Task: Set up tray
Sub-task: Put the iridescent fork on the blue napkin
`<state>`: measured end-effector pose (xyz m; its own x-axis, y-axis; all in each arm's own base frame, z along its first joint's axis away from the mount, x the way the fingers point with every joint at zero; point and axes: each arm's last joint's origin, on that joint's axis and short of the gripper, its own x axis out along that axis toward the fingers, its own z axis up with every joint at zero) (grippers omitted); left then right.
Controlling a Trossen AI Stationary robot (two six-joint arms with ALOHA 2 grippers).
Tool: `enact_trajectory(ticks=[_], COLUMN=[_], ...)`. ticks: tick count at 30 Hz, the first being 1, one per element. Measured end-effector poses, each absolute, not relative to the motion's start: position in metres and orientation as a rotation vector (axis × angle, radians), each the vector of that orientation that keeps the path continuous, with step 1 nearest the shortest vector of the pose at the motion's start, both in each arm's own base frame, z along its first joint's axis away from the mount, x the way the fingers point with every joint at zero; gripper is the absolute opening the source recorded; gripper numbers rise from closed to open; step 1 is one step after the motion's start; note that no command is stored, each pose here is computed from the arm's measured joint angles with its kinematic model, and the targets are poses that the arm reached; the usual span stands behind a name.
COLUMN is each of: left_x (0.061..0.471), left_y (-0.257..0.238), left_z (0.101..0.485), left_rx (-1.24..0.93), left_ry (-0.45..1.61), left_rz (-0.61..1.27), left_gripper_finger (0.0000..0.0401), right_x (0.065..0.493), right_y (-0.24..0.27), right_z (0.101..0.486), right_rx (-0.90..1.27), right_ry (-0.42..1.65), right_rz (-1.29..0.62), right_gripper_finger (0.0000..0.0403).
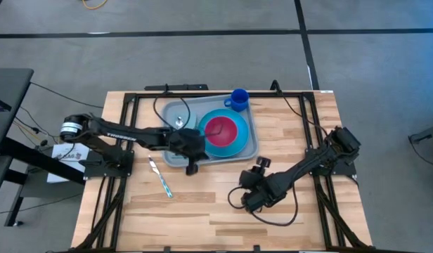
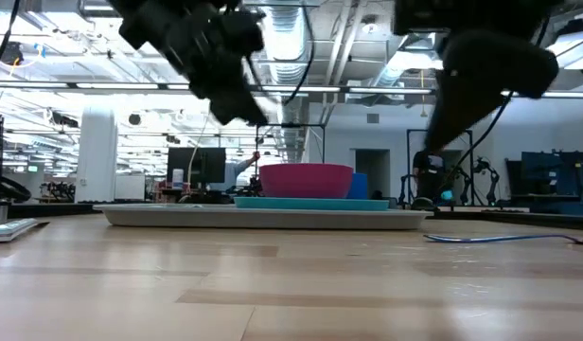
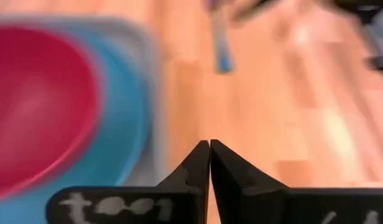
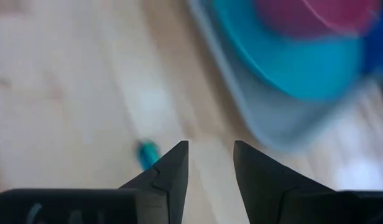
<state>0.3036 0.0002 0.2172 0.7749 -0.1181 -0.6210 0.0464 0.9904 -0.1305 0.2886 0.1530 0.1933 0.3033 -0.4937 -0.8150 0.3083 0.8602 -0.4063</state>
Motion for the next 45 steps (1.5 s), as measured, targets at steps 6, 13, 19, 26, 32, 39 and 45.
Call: enact_trajectory(ticks=[6,13,19,26,32,39,45], left_x=[0.321,0.345,0.357,0.354,0.326,0.266,0.21], left_y=[-0.028,-0.04,-0.041,-0.041,-0.04,-0.055,-0.074], left_z=[0.211,0.185,0.16,0.171,0.22,0.271,0.294], left_rx=[0.04,0.08,-0.061,-0.11,-0.094,-0.114,-0.153], left_ry=[0.556,0.466,0.499,0.642,1.009,1.258,1.246], left_rz=[-0.227,-0.207,-0.154,-0.141,-0.103,0.062,0.264], left_gripper_finger=[0.0032,0.0105,0.0142,0.0142,0.0125,0.0108,0.0099], right_x=[0.25,0.207,0.186,0.191,0.205,0.225,0.239], right_y=[0.161,0.179,0.179,0.173,0.16,0.147,0.134], right_z=[0.19,0.173,0.181,0.183,0.183,0.187,0.184], right_rx=[-0.156,-0.252,-0.23,-0.228,-0.159,-0.107,0.014], right_ry=[1.14,0.919,0.875,0.888,0.935,1.123,1.132], right_rz=[-0.783,-0.846,-0.979,-1.01,-1.086,-1.079,-1.129], right_gripper_finger=[0.0121,0.0121,0.0121,0.0121,0.012,0.012,0.0121])
